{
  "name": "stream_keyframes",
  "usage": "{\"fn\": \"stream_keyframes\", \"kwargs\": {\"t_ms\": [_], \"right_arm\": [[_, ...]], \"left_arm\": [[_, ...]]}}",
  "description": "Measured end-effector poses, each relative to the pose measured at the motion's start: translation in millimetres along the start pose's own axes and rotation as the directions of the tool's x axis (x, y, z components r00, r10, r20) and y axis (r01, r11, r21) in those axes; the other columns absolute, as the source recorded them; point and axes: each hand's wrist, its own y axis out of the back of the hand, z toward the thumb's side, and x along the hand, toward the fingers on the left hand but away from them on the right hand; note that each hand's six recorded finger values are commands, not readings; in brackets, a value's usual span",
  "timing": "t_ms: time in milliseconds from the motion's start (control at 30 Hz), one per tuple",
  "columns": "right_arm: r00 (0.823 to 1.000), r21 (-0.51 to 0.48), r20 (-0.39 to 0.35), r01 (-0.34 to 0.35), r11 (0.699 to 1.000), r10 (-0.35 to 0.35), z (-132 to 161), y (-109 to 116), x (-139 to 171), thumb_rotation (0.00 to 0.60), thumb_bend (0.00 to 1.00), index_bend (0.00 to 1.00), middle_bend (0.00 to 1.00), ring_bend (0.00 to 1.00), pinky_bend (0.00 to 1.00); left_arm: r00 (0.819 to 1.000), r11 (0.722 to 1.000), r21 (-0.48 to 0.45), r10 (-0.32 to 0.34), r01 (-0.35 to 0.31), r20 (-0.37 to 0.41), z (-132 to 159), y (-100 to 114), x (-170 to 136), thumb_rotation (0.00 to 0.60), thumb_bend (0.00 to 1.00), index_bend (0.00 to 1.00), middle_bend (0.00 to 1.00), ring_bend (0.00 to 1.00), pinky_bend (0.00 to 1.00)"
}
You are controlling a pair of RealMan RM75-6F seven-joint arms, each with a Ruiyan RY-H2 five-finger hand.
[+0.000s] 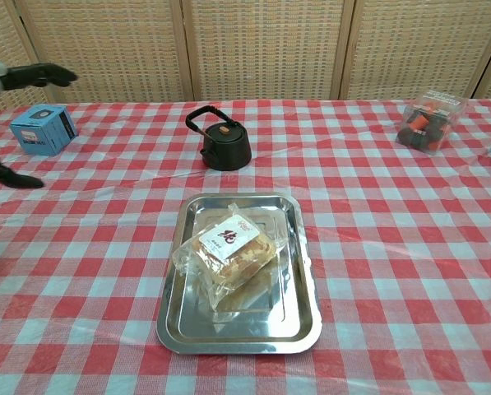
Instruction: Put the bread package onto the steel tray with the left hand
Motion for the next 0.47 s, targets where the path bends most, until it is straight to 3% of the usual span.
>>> {"fn": "stream_keyframes", "kwargs": {"t_ms": [133, 233, 467], "right_arm": [[1.0, 0.012, -0.002, 0.0, 1.0, 0.0, 1.2, -1.6, 0.2, 0.6, 0.06, 0.0, 0.0, 0.0, 0.0], [1.0, 0.02, -0.006, -0.002, 1.0, 0.002, 2.4, -2.7, 0.3, 0.6, 0.06, 0.0, 0.0, 0.0, 0.0], [1.0, 0.03, -0.013, -0.013, 0.999, 0.014, 5.4, -6.7, -0.9, 0.6, 0.06, 0.0, 0.0, 0.0, 0.0]], "left_arm": [[0.994, 0.994, 0.098, 0.066, -0.057, -0.089, -42.7, 1.7, -34.6, 0.6, 0.05, 0.0, 0.0, 0.0, 0.0], [0.986, 0.984, 0.174, 0.066, -0.039, -0.152, -71.3, -5.2, -61.6, 0.6, 0.03, 0.0, 0.0, 0.0, 0.0], [0.977, 0.983, 0.184, 0.063, -0.025, -0.202, -93.9, -14.8, -89.9, 0.6, 0.02, 0.0, 0.0, 0.0, 0.0]]}}
